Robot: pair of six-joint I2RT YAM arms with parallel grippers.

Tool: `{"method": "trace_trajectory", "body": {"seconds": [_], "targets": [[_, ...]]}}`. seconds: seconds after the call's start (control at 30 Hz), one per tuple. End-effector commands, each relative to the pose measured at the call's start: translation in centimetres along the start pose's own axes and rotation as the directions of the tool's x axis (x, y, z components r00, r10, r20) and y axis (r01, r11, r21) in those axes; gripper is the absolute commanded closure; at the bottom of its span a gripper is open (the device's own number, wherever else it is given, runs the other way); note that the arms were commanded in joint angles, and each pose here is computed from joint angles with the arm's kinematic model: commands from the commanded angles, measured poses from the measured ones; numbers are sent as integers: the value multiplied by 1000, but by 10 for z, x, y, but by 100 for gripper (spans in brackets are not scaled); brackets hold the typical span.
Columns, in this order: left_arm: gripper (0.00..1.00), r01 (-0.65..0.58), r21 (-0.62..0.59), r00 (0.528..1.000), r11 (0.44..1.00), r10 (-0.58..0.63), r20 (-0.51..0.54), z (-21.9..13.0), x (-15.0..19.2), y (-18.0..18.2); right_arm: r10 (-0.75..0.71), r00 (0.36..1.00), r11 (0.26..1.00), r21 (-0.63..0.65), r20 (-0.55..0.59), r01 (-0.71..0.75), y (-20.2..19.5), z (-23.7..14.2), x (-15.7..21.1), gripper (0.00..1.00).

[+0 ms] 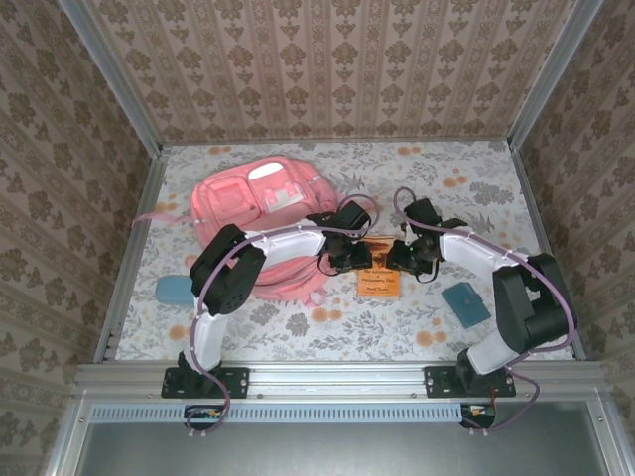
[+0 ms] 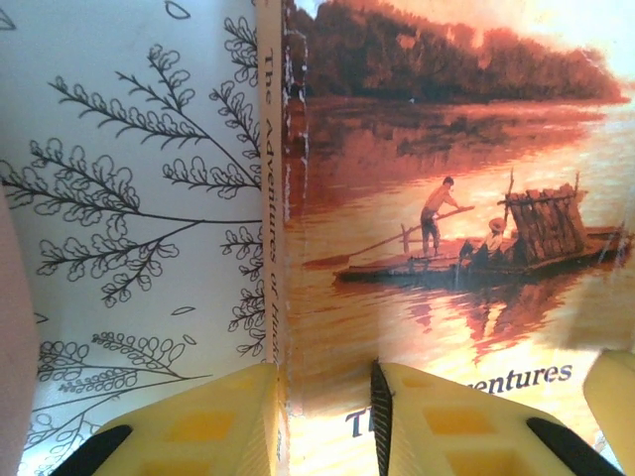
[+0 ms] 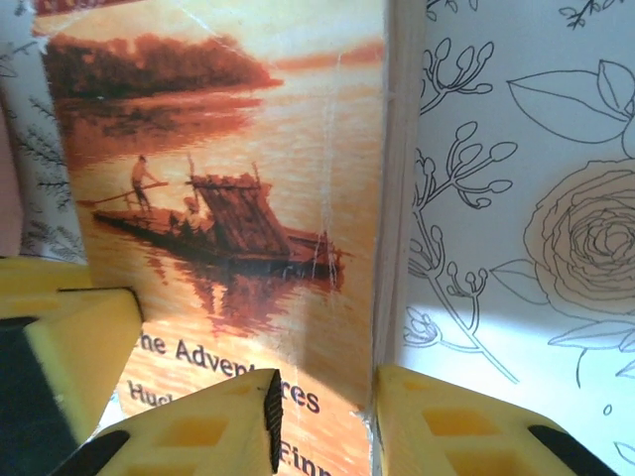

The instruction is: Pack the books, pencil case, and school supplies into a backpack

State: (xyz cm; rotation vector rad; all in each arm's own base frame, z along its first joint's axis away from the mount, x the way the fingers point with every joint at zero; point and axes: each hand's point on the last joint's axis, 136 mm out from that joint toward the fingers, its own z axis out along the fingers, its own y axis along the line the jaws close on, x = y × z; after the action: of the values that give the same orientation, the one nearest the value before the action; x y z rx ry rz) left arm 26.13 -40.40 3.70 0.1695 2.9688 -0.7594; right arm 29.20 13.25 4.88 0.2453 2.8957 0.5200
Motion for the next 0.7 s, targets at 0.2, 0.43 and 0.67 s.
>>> {"method": "trace_trajectory", "body": {"seconds": [0.2, 0.43, 0.67], "targets": [[73, -11, 44, 999, 999, 13, -39, 6, 4, -13, -19, 999, 988, -153, 27, 23, 35, -29, 0, 73], [76, -16, 49, 999, 999, 18, -33, 6, 4, -14, 7, 1000, 986, -165, 10, -5, 36, -28, 4, 78], [77, -19, 52, 999, 998, 20, -24, 4, 2, -15, 11, 1000, 995, -103, 20, -9, 25, -30, 4, 87]]}}
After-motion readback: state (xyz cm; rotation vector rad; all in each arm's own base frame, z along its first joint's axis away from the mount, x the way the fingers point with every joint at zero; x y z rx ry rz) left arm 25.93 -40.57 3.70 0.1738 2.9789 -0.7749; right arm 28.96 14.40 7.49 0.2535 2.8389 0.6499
